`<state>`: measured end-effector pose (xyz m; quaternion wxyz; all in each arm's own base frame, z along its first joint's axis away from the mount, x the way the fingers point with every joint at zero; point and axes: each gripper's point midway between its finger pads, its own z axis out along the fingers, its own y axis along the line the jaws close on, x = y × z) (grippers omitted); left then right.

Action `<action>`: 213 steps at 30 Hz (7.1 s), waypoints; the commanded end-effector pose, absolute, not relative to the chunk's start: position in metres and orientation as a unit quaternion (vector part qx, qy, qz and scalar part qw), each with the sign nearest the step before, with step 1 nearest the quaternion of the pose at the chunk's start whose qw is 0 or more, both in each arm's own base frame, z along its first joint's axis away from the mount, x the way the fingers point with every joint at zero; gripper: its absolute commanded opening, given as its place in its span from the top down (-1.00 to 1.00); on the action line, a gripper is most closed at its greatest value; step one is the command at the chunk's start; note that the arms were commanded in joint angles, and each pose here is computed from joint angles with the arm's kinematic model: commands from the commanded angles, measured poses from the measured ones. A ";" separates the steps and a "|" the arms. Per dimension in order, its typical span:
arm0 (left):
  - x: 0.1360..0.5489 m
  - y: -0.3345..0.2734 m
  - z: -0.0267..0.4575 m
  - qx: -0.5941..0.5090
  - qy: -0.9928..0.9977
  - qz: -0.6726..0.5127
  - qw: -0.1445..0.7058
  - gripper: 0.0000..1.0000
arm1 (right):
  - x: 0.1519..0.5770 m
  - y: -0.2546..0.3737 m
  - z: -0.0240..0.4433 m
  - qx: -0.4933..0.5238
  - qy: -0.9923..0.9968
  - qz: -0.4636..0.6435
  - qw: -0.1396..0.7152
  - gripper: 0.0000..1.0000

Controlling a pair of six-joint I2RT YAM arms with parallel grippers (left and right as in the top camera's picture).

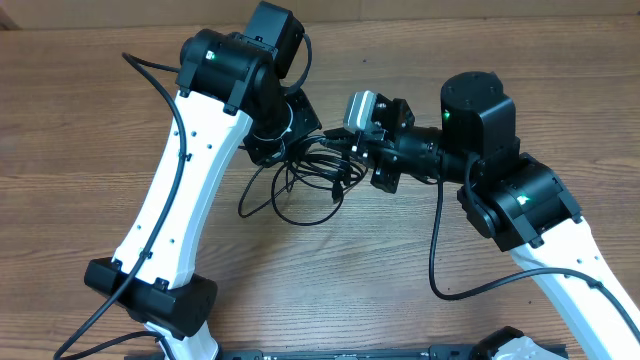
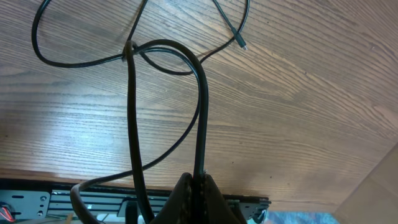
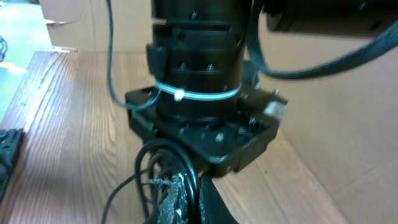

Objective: Untangle cables

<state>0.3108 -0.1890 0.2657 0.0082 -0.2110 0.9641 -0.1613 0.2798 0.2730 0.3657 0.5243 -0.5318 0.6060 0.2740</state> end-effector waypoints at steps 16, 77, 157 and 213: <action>0.305 -0.185 0.268 -0.202 0.969 -0.138 0.027 0.91 | 0.286 0.231 0.432 -0.466 0.598 0.154 0.633 0.92; 0.303 -0.190 0.269 -0.202 0.968 -0.149 0.018 0.92 | 0.286 0.283 0.251 -0.552 0.695 0.312 0.339 0.10; 0.309 -0.177 0.266 -0.206 0.971 -0.117 0.044 0.91 | 0.244 0.260 0.324 -0.528 0.676 0.319 0.403 -1.00; 0.193 -0.097 0.065 -0.174 0.956 0.138 -0.193 -1.00 | 0.264 0.182 0.229 -0.174 0.947 0.175 0.205 -1.00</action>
